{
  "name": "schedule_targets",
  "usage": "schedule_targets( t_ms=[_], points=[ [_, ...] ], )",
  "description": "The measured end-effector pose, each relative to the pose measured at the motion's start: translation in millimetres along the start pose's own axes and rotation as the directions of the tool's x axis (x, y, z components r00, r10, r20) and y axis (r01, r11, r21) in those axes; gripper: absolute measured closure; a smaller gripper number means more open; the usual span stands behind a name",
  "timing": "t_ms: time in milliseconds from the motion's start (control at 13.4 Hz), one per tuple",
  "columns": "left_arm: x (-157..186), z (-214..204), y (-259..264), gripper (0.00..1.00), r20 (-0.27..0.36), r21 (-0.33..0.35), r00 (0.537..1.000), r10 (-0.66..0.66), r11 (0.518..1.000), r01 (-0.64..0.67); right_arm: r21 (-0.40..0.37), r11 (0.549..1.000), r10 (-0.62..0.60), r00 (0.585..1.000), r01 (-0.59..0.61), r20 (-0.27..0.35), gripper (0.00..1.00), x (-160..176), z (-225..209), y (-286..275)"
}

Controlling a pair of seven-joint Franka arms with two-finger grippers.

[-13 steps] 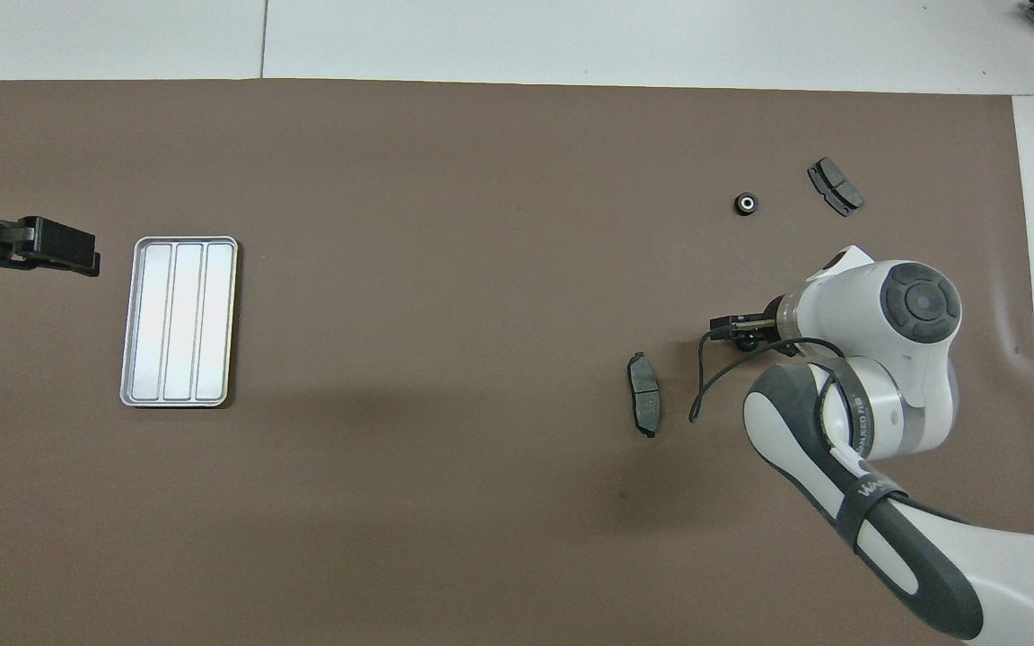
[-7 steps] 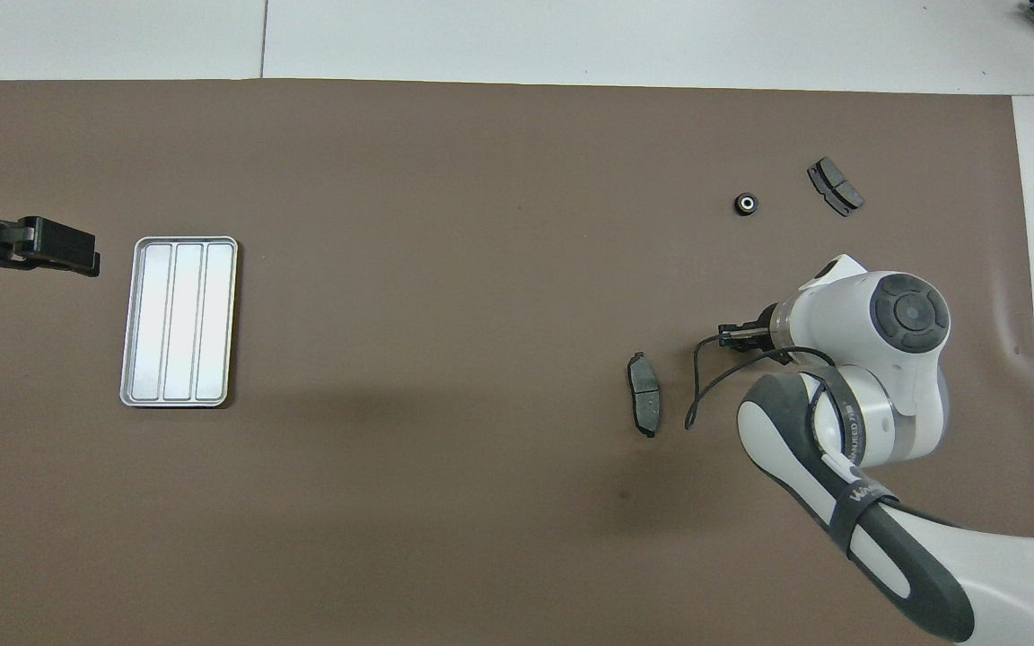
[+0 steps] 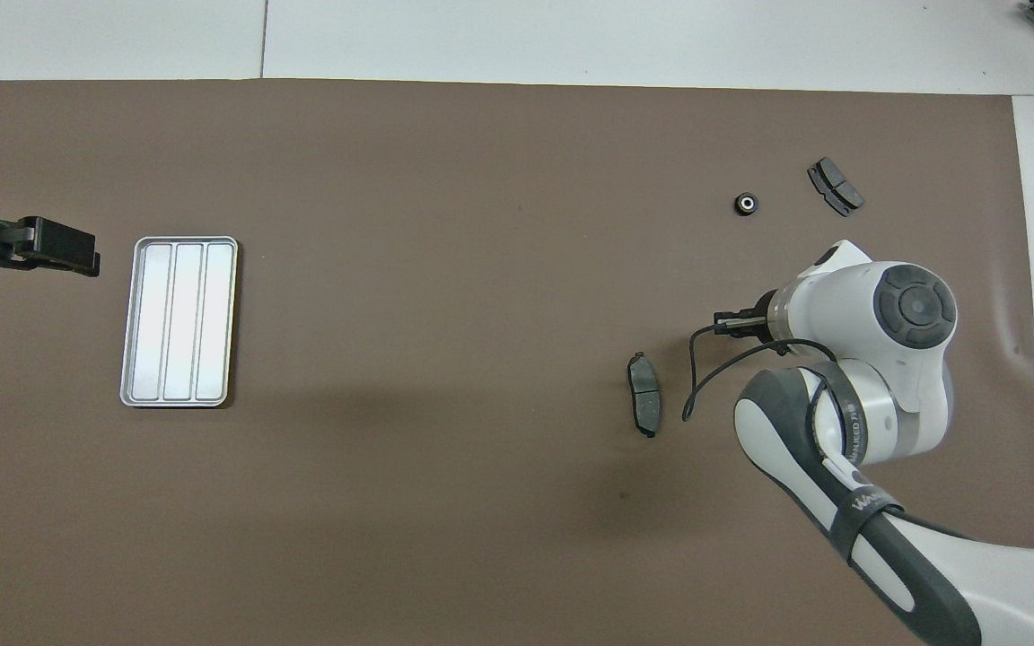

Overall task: Pick bearing gear from pile to tray
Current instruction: 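Carry the bearing gear with the right gripper toward the table center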

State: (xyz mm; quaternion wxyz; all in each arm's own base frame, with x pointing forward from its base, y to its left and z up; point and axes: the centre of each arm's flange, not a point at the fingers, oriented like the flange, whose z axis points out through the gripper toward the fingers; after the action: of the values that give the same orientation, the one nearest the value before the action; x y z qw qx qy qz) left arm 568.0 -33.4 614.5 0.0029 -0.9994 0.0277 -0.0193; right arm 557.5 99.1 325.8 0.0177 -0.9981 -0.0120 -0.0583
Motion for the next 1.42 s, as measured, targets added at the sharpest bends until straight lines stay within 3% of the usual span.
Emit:
schedule_targets(
  t_ms=[299,599,823,1122,1422],
  points=[
    [0,0,0,0.0,0.0,0.0,1.0,0.0,1.0,0.0,0.038,0.996,0.079,0.996,-0.078,-0.04,0.66,4,-32,-96],
    [0,0,0,0.0,0.0,0.0,1.0,0.0,1.0,0.0,0.078,0.984,0.165,0.986,-0.163,-0.028,0.66,6,-49,-190],
    [0,0,0,0.0,0.0,0.0,1.0,0.0,1.0,0.0,0.073,0.978,0.197,0.98,-0.197,-0.001,0.66,1,-37,-252],
    [0,0,0,0.0,0.0,0.0,1.0,0.0,1.0,0.0,-0.006,0.969,0.248,0.969,-0.248,-0.009,0.66,-8,-16,-337],
    [0,0,0,0.0,0.0,0.0,1.0,0.0,1.0,0.0,-0.011,0.964,0.266,0.964,-0.265,0.008,0.66,-17,18,-380]
  ],
)
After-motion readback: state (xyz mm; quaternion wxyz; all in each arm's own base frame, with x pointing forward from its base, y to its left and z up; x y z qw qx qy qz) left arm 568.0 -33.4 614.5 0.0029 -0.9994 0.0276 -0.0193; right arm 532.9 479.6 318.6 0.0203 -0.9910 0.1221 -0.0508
